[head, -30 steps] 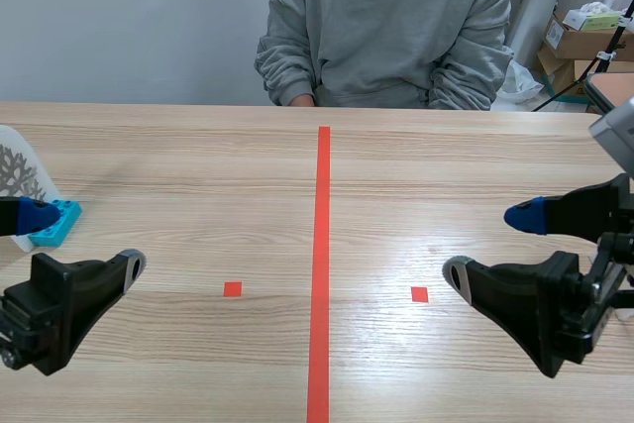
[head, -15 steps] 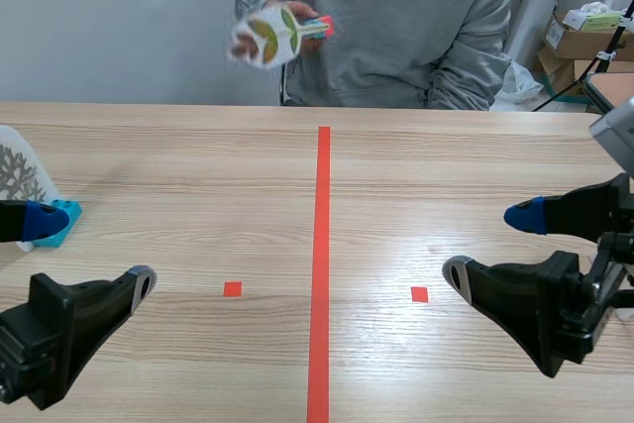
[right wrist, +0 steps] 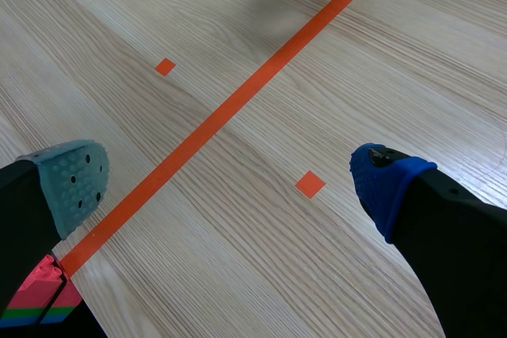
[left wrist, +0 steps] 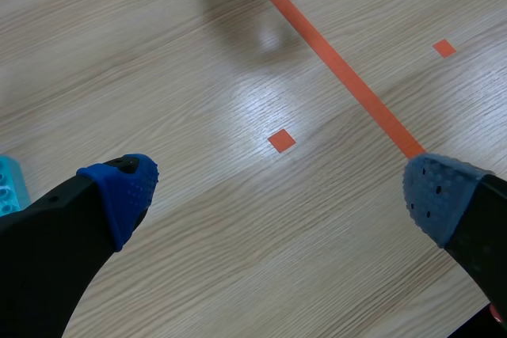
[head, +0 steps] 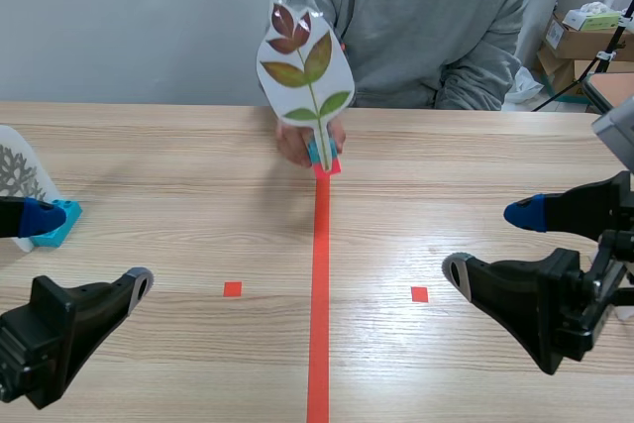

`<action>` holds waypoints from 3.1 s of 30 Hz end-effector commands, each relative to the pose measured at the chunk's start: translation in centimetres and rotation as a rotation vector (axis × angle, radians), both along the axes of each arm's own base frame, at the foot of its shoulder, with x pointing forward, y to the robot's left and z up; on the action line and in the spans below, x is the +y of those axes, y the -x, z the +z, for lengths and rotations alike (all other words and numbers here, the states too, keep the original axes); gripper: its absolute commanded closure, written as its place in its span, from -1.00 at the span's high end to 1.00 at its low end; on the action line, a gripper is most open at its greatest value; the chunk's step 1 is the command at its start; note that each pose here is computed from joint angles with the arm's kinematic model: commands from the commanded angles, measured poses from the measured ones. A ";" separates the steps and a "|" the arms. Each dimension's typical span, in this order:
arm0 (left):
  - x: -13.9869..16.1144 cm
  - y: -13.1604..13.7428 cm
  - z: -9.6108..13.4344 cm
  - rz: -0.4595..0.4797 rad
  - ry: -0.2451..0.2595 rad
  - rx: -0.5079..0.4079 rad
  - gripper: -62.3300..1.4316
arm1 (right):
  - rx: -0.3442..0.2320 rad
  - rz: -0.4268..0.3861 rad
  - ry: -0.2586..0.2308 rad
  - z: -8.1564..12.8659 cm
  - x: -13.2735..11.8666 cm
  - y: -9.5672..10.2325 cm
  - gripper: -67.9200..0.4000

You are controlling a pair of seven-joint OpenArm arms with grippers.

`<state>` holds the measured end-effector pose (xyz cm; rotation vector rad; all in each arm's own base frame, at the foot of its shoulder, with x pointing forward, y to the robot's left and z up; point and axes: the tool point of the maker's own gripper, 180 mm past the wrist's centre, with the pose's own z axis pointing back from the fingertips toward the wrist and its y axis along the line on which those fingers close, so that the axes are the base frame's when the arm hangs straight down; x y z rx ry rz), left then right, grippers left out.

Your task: Do the leaf sorting experiment

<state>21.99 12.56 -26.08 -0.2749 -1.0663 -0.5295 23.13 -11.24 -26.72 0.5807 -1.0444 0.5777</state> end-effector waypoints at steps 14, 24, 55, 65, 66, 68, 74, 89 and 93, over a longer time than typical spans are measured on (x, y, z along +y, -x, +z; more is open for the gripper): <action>0.0 -0.3 0.8 0.006 0.013 -0.026 1.00 | -0.041 0.007 -0.005 1.2 -0.1 -0.5 0.87; 0.0 -0.3 0.8 0.006 0.013 -0.027 1.00 | -0.041 0.007 -0.005 1.2 -0.1 -0.5 0.87; 0.0 -0.3 0.8 0.006 0.015 -0.029 1.00 | -0.041 0.007 -0.005 1.2 -0.1 -0.5 0.87; 0.0 -0.3 0.8 0.006 0.015 -0.029 1.00 | -0.041 0.007 -0.005 1.2 -0.1 -0.5 0.87; 0.0 -0.3 0.8 0.006 0.015 -0.029 1.00 | -0.041 0.007 -0.005 1.2 -0.1 -0.5 0.87; 0.0 -0.3 0.8 0.006 0.015 -0.029 1.00 | -0.041 0.007 -0.005 1.2 -0.1 -0.5 0.87; 0.0 -0.5 0.9 0.006 0.013 -0.031 1.00 | -0.041 0.007 -0.005 1.2 -0.1 -0.5 0.87; 0.4 -2.5 0.6 -0.002 -0.019 -0.056 1.00 | -0.041 0.007 -0.004 1.2 -0.1 -0.5 0.87; -0.1 -3.9 -0.3 -0.037 -0.016 -0.052 1.00 | -0.040 0.008 -0.003 1.2 -0.1 -0.5 0.87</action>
